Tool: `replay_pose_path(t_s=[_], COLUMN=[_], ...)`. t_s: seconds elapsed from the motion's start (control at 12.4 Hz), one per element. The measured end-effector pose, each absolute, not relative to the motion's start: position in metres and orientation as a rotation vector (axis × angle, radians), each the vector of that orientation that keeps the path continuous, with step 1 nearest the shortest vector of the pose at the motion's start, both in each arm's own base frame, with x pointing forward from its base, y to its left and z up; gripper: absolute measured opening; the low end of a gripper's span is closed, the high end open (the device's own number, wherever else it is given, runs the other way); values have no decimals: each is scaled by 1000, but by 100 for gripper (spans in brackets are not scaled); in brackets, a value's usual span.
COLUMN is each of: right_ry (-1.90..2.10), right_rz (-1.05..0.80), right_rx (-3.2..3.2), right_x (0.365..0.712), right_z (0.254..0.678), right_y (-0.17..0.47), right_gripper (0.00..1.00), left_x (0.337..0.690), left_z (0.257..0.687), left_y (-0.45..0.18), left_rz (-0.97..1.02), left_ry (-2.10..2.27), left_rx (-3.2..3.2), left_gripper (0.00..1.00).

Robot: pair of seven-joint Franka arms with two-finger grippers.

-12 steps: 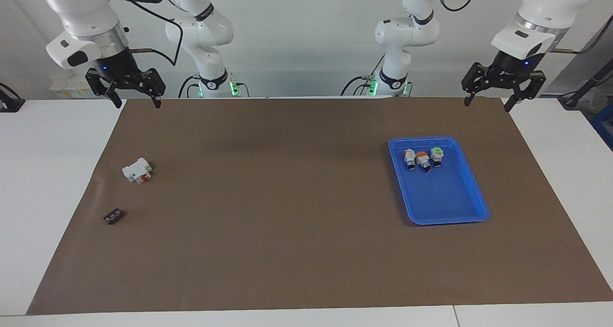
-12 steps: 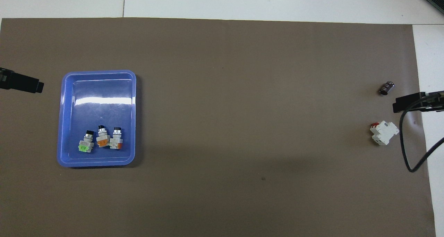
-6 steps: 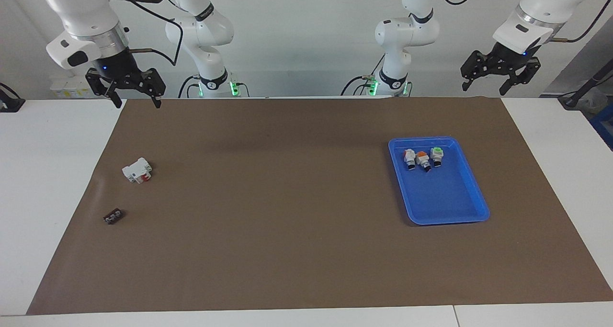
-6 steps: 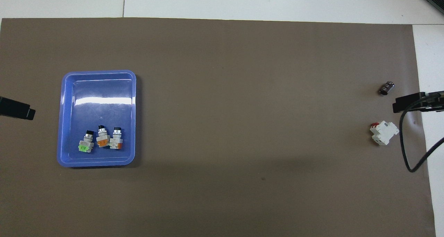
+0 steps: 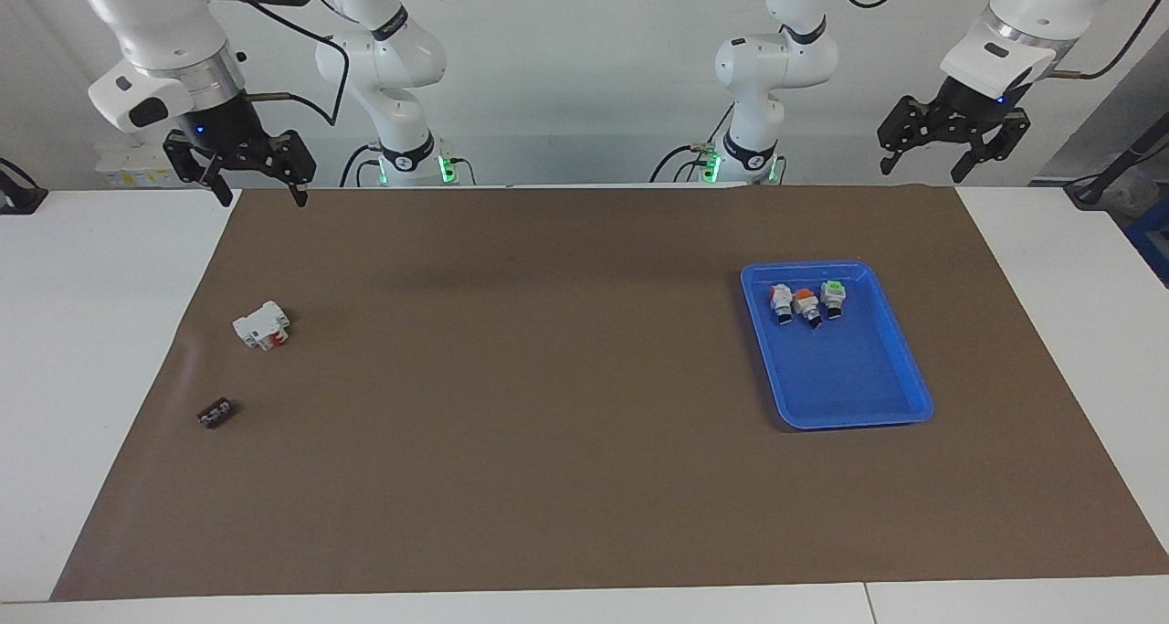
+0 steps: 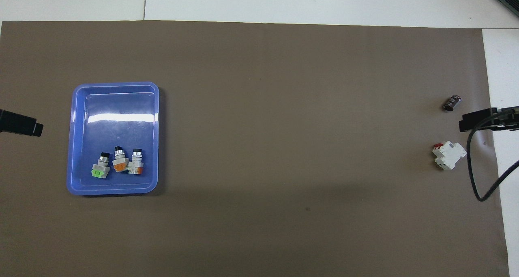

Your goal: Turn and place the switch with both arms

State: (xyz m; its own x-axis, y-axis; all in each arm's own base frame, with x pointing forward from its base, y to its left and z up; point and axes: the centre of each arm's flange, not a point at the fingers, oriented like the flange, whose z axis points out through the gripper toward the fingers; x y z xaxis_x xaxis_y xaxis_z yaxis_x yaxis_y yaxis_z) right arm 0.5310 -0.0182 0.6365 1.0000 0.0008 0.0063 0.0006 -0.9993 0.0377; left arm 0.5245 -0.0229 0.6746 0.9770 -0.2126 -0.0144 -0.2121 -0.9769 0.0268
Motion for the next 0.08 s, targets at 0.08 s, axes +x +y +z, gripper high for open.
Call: replay_pose_path(t_s=[0.08], right_ry=[1], right_rz=[10], right_rx=[3104], right_x=[531], right_z=[637], right_y=[-18], right_gripper=[100], left_x=[525], left_z=[675], left_y=[-23], left_rz=[-27], left_ry=[-334], left_rx=[3098], left_gripper=[100])
